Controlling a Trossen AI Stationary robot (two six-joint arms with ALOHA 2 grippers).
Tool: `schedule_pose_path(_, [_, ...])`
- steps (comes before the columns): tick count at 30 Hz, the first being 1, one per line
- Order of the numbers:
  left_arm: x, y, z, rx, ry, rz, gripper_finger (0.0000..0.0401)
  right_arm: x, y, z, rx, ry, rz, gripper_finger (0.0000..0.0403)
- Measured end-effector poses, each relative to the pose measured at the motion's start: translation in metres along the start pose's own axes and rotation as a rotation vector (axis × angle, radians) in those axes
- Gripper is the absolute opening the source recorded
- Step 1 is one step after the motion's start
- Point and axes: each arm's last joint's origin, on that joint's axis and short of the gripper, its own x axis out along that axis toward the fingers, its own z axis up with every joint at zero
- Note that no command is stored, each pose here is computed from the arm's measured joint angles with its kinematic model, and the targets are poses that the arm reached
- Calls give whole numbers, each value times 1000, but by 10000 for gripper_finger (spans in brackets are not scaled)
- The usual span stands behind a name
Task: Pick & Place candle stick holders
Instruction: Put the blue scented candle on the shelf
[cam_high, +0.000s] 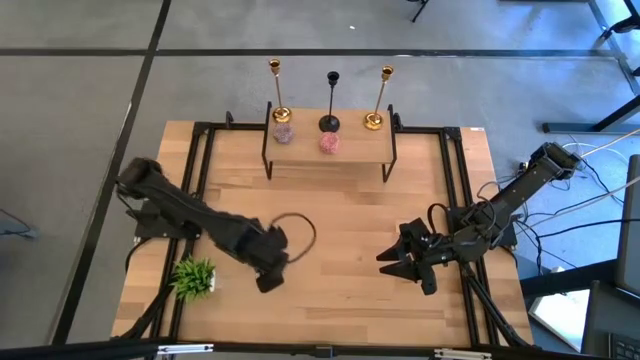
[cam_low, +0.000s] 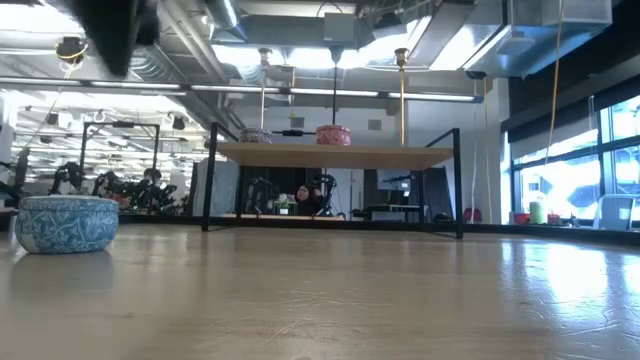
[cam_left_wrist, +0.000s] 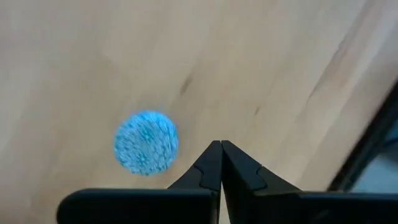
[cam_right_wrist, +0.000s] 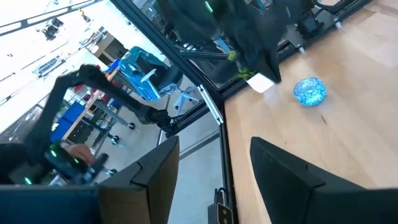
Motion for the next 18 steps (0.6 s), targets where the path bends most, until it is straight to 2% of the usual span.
schedule_pose_path(3, [-30,10,-4,-92,-120,-40,1,0,0,0,-14,0,0,201])
schedule_pose_path(5, [-45,16,-6,-112,-166,-71,1,0,0,0,-18,-2,-1,201])
schedule_pose_path(10, [-61,26,-8,-120,-217,-84,1,2,-3,3,-33,-16,-16,201])
schedule_pose_path(13, [-59,28,-9,-31,-197,-52,1,3,-5,6,-31,-38,-38,201])
schedule_pose_path(16, [-52,29,-12,170,-137,21,1,4,-9,9,-34,-65,-77,201])
schedule_pose_path(18, [-48,31,-12,251,-95,59,1,5,-12,11,-38,-82,-110,201])
